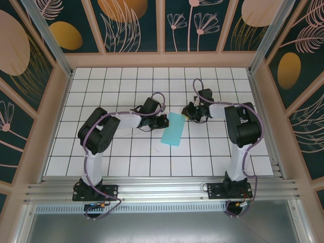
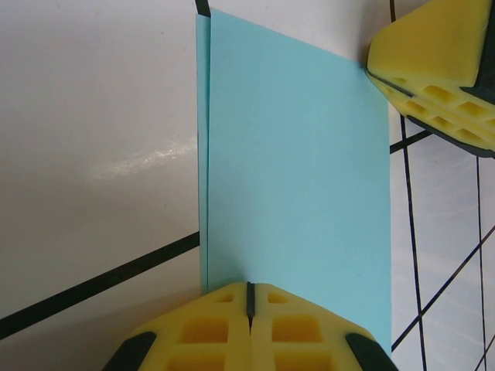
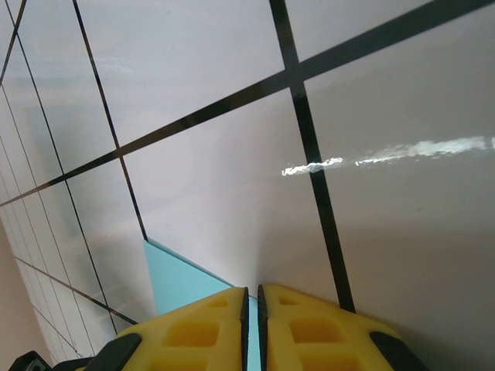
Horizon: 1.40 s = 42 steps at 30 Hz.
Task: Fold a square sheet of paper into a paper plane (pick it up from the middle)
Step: Fold the square sheet of paper in half at the center of the table.
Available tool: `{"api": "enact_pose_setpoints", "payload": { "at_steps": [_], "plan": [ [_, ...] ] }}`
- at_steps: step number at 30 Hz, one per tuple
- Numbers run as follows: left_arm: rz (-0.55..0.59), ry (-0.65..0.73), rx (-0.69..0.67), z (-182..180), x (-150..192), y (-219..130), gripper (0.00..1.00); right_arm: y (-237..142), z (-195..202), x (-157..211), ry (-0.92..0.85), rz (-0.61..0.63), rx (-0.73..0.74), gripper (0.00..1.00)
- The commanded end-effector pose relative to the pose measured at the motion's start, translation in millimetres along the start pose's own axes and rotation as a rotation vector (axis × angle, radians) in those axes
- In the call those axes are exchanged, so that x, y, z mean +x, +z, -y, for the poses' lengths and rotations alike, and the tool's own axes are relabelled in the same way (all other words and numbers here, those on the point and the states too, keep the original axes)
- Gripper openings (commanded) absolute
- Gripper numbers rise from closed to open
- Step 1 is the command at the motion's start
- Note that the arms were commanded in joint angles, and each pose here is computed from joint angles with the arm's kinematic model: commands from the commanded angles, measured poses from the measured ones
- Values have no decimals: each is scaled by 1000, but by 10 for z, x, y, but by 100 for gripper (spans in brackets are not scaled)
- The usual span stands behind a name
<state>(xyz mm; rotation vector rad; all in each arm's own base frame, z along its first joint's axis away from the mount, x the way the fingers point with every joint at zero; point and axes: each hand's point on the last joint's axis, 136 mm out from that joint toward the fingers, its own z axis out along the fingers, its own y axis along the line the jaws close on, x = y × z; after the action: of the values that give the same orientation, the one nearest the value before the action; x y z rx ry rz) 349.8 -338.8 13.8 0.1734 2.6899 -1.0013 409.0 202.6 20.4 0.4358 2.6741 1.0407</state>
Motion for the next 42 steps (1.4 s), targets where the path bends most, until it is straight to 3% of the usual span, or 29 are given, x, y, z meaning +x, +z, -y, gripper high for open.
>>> {"api": "enact_pose_setpoints", "payload": {
  "at_steps": [1,8,19,28,42],
  "plan": [
    [-119,-53,-171,-503,435,101,0,-72,-9,-44,-9,12,30,16],
    [-117,-46,-165,-482,411,99,0,-99,-57,-38,-21,19,3,16],
    [-107,-39,-169,-473,392,73,0,58,273,143,45,-9,44,16],
    [-84,-52,-153,-434,348,62,0,-453,-319,-115,-69,105,-19,18],
    [-61,-43,-103,-237,237,-32,0,-305,-205,628,-19,44,-23,21]
  ]
}}
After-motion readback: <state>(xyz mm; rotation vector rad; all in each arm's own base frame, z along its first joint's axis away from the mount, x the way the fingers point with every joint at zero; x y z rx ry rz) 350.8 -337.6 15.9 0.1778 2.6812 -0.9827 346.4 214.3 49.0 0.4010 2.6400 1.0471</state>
